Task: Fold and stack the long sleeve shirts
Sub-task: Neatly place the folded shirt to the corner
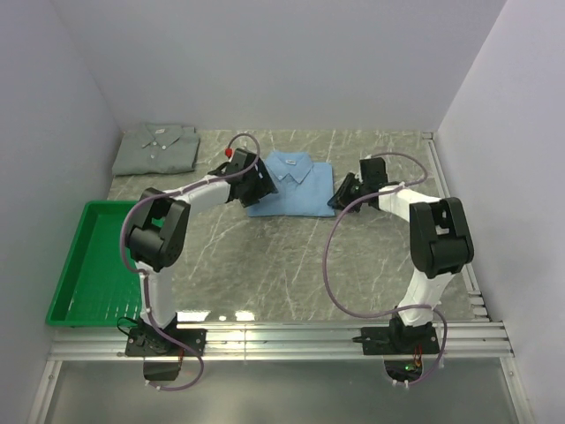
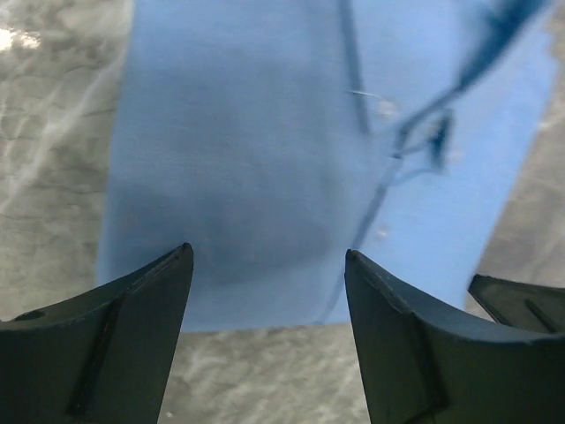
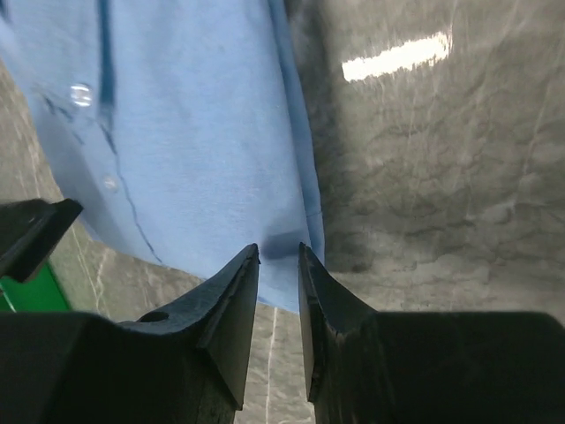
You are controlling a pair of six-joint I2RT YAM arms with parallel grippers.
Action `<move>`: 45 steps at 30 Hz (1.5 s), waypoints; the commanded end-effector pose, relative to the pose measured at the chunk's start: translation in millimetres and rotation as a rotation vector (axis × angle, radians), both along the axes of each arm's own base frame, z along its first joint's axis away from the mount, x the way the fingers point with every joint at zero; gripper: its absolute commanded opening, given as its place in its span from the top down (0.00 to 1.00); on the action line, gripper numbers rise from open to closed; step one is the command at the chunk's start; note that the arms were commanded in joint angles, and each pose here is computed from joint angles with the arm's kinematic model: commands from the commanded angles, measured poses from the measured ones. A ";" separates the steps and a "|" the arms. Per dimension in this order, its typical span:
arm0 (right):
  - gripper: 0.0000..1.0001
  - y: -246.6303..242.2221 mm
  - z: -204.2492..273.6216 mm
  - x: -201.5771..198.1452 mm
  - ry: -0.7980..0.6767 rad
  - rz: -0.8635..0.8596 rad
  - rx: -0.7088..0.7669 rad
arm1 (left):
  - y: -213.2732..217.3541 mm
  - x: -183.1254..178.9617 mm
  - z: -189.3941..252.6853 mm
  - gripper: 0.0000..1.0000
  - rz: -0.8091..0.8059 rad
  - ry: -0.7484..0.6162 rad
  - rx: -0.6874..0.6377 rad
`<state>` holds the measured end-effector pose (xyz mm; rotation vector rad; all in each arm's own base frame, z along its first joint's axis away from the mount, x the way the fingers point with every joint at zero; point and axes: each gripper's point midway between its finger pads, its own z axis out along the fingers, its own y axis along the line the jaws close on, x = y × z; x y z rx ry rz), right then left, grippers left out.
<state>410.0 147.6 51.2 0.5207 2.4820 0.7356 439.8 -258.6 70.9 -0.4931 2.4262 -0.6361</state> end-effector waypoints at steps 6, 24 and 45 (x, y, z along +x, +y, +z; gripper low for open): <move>0.69 40.9 -11.6 -22.8 0.042 0.085 0.087 | 35.5 18.2 -12.8 0.25 0.081 0.021 0.025; 0.53 78.4 58.2 -44.1 -0.373 0.509 -0.636 | 94.8 -29.5 62.2 0.01 0.164 -0.071 -0.037; 0.45 74.2 -18.3 -48.0 -0.392 0.791 -1.218 | 87.9 -74.6 35.7 0.01 0.203 -0.017 -0.177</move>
